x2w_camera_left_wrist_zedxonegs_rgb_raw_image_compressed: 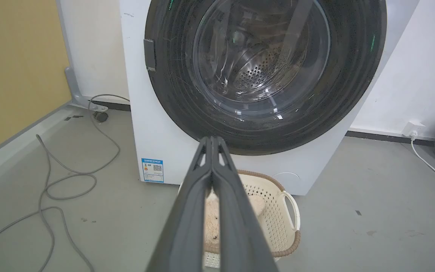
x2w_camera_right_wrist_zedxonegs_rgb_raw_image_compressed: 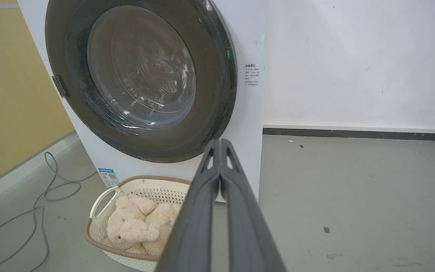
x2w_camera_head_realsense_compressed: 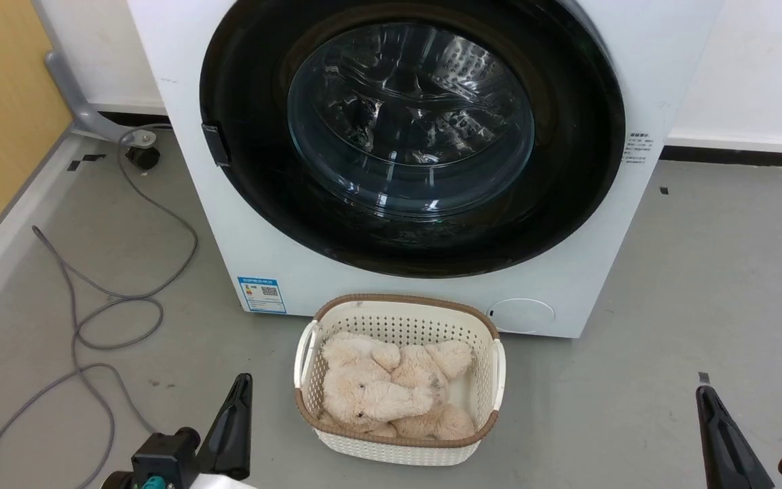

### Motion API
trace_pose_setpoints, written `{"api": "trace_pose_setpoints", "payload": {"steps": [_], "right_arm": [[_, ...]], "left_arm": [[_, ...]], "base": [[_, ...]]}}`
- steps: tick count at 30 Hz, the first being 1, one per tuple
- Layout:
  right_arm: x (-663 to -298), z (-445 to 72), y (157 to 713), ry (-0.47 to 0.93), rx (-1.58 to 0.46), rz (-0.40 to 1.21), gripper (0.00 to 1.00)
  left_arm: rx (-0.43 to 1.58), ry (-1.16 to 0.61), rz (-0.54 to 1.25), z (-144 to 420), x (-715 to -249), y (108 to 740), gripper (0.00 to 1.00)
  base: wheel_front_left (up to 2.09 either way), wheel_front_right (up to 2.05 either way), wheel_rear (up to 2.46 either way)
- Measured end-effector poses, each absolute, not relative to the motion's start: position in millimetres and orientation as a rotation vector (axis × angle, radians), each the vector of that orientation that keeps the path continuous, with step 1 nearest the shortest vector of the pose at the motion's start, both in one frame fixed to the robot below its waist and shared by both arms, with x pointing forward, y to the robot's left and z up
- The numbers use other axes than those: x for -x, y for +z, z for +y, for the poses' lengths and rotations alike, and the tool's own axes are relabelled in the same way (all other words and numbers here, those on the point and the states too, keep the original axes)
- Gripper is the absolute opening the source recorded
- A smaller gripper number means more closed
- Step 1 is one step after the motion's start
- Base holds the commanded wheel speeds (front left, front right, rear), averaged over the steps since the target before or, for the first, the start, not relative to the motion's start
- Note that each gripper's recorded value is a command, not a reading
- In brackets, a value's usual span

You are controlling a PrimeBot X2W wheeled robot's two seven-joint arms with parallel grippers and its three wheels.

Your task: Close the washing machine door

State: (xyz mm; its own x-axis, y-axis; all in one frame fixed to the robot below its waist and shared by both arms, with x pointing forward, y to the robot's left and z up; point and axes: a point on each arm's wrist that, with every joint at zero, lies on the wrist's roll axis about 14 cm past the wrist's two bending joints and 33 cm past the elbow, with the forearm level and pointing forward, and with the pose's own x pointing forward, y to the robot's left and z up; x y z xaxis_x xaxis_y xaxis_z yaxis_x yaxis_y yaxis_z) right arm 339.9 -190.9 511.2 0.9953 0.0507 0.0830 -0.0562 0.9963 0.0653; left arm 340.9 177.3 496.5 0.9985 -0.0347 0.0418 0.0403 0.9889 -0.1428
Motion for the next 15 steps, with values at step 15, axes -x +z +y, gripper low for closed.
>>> {"api": "trace_pose_setpoints", "payload": {"steps": [15], "right_arm": [[-342.9,-187.0,511.2,0.065,-0.055,-0.065,0.0]], "left_arm": [[0.117,-0.039,-0.027,176.3,-344.0,498.3,0.0]], "base": [[0.0,0.0,0.0]]}}
